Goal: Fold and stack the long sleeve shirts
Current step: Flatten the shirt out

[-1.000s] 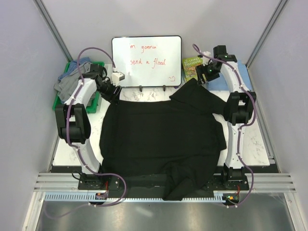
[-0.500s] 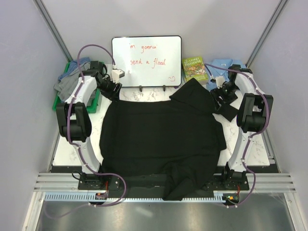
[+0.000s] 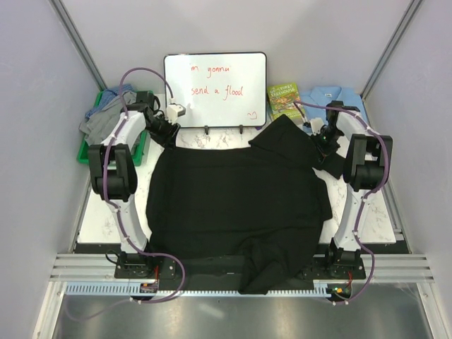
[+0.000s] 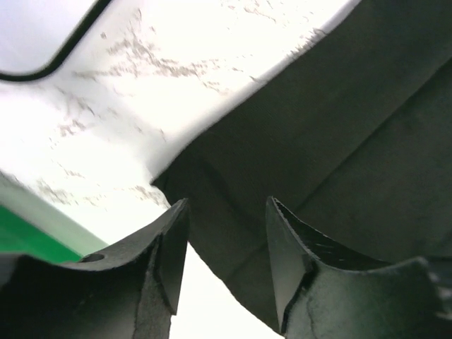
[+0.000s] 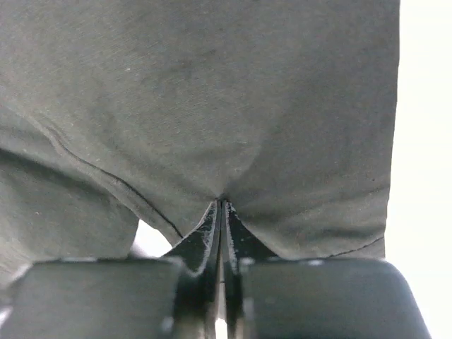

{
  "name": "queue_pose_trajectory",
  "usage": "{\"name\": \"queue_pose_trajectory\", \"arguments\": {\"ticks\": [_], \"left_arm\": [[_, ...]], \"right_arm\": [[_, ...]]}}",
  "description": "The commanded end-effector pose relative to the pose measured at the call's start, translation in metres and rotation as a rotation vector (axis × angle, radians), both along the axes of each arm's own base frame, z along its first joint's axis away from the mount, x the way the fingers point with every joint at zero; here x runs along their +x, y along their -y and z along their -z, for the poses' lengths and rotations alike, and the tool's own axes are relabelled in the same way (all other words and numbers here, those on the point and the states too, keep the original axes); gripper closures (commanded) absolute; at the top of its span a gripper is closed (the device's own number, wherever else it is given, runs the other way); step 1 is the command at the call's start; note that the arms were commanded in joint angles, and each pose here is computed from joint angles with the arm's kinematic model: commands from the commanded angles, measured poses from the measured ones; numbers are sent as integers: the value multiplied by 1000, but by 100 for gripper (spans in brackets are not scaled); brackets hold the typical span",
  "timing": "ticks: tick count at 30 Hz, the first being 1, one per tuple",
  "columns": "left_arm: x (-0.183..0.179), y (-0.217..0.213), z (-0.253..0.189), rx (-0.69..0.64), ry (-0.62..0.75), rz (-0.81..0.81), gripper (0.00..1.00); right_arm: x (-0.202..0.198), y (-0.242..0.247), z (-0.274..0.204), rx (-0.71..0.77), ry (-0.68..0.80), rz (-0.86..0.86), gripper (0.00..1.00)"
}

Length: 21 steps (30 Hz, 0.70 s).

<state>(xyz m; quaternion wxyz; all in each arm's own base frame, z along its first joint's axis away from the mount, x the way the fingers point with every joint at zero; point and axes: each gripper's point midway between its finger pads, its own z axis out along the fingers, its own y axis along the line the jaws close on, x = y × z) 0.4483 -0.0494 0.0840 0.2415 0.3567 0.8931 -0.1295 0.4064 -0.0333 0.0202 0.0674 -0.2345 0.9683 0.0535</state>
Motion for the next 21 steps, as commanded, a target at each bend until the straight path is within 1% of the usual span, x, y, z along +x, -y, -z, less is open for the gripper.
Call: {"name": "queue_pose_trajectory", "arguments": {"ticks": [1,3,4,6,7,9,10,14,16,17,18,19,20,21], "left_arm": [[32,2,1,19,130,160,47],[36,4,4,28,153,214,49],[40,3,10,42,168,248,50],[46,1,14,65,184,279,51],[48,1,15,72,188,290,51],[52,1,21,90,196,319,51],[54,2,21,94,200,325,51],[56,2,30,113,192,341,51],[57,2,31,114,195,340,51],[58,2,30,115,198,340,51],[57,2,30,114,196,337,50],[59,2,28,116,200,332,50],[60,2,26,114,204,324,48],[60,2,25,110,201,311,47]], "right_arm": [[30,-2,-24,35,96,60,100],[43,-6,-35,65,136,79,100],[57,-12,-47,101,178,81,100],[65,-20,-64,167,211,92,100],[72,-29,-81,219,251,84,100],[74,-38,-97,274,279,80,100],[72,-47,-111,326,301,65,100],[68,-60,-138,409,338,61,100],[71,-60,-141,397,354,68,99],[72,-45,-132,292,352,84,86],[68,-42,-118,233,317,75,49],[64,-32,-110,163,305,31,40],[60,-26,-101,119,284,24,31],[56,-15,-93,54,263,13,13]]}}
